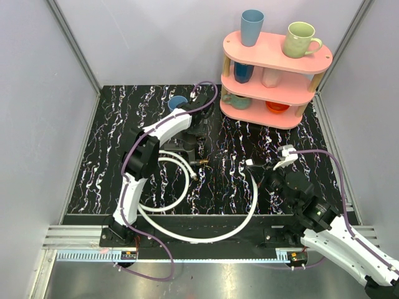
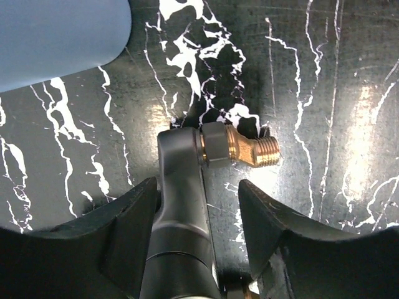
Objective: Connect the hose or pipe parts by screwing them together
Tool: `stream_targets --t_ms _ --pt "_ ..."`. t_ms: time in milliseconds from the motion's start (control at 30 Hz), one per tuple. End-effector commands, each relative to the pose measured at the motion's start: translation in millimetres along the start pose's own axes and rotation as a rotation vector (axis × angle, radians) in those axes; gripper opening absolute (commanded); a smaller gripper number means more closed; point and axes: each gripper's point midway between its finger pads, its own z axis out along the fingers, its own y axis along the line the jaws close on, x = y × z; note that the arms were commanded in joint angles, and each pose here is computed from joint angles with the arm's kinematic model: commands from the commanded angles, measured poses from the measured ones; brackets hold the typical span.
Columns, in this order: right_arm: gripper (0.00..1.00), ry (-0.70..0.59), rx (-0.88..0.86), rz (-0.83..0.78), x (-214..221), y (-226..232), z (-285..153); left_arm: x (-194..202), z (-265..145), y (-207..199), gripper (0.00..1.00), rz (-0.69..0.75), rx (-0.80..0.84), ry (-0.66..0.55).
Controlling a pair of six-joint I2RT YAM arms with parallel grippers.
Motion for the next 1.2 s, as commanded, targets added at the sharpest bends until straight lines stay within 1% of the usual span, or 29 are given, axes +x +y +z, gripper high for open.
stream_targets --t_ms 0,200,367,633,700,800,867,900,933,967,1000,1033,1100,1133,1167 --pt "0.0 -0.072 -0.045 0.025 -26 13 -6 9 0 24 0.58 -0.042 -0.095 0.025" --pt "0.0 -0.083 -0.038 0.026 -29 11 -10 12 -14 36 0.57 -0.018 -0.057 0.013" --pt "0.0 -0.081 -0.034 0.028 -27 10 -8 15 -25 25 0.59 -0.006 0.037 0.047" --pt "0.0 -0.09 -0.046 0.039 -30 13 -9 38 -6 25 0.57 -0.008 0.026 0.117" --pt "0.0 -0.086 -0.044 0.041 -28 13 -8 38 -4 24 0.56 -0.004 0.025 0.12" --pt "0.0 -0.102 -0.048 0.035 -34 17 0 38 0 26 0.52 0.004 0.016 0.122" --pt "0.0 -0.114 -0.042 0.009 -41 20 7 37 2 27 0.45 0.003 0.017 0.124" --pt "0.0 -0.105 -0.028 -0.006 -41 21 18 39 3 28 0.42 0.004 0.019 0.132" --pt "0.0 -0.124 -0.017 -0.025 -52 24 22 39 4 29 0.33 -0.001 0.023 0.136" --pt "0.0 -0.124 -0.012 -0.036 -55 26 27 38 4 30 0.29 -0.009 0.024 0.14" --pt "0.0 -0.106 0.001 -0.055 -53 27 39 39 4 29 0.25 -0.013 0.036 0.148" --pt "0.0 -0.125 0.014 -0.076 -65 30 43 38 4 31 0.24 -0.022 0.038 0.151" --pt "0.0 -0.094 0.049 -0.108 -62 28 58 37 0 33 0.25 -0.028 0.038 0.159" --pt "0.0 -0.132 0.05 -0.116 -77 33 62 34 -2 36 0.28 -0.034 0.033 0.154" --pt "0.0 -0.12 0.059 -0.127 -75 34 68 34 -3 37 0.45 -0.037 0.032 0.154"
